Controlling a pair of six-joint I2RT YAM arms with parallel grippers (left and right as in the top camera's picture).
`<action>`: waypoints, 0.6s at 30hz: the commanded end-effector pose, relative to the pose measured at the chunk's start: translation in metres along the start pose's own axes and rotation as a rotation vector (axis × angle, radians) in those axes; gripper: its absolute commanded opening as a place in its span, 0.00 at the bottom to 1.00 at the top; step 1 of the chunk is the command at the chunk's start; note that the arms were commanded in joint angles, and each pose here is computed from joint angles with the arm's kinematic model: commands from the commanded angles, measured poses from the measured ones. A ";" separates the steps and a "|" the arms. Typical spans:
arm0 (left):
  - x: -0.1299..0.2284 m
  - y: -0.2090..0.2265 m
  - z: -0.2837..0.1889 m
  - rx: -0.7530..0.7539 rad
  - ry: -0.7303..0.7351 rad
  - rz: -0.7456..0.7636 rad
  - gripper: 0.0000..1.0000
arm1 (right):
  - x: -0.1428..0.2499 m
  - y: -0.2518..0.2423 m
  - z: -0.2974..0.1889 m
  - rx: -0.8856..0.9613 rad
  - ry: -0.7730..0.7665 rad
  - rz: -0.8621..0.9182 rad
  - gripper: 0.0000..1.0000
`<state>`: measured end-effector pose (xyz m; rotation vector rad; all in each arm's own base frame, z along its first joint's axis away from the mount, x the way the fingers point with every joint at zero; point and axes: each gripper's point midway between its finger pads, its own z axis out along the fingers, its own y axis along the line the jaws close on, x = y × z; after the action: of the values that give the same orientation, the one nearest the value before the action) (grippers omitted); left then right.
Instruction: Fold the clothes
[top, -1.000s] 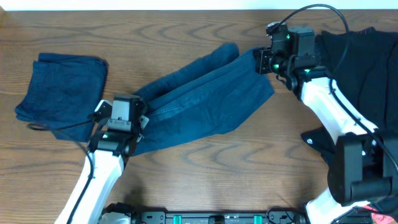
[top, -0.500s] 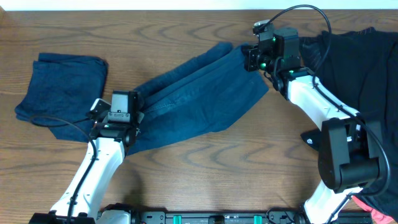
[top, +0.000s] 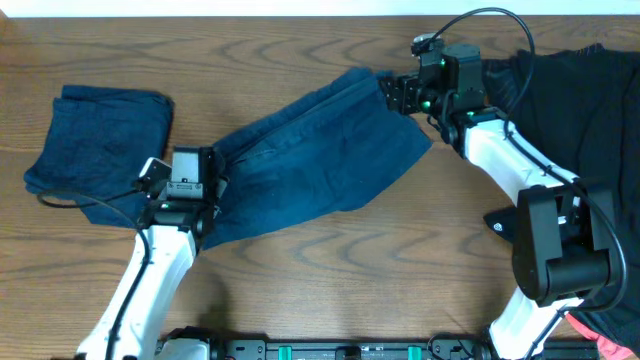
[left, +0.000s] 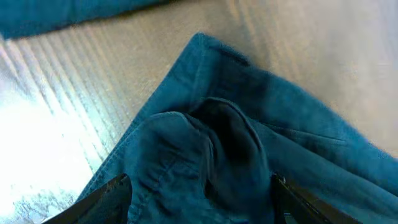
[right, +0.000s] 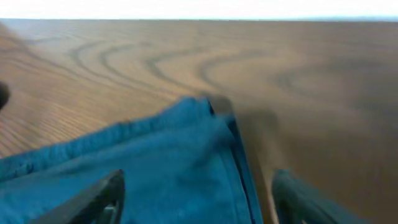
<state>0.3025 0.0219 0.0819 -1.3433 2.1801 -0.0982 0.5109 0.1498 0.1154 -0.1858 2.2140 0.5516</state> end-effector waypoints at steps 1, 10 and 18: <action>-0.038 -0.005 -0.027 0.043 -0.162 0.013 0.76 | 0.008 -0.021 -0.003 0.037 0.048 0.095 0.68; -0.064 -0.041 -0.089 0.307 -0.240 -0.016 0.71 | 0.052 -0.019 -0.007 0.042 0.222 0.069 0.09; -0.008 -0.045 -0.032 0.200 -0.029 0.142 0.71 | 0.061 -0.001 0.001 0.024 0.246 0.009 0.17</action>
<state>0.3205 0.0144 0.1484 -1.1168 2.0572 -0.2227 0.4707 0.1437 0.0726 -0.1901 2.4596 0.5404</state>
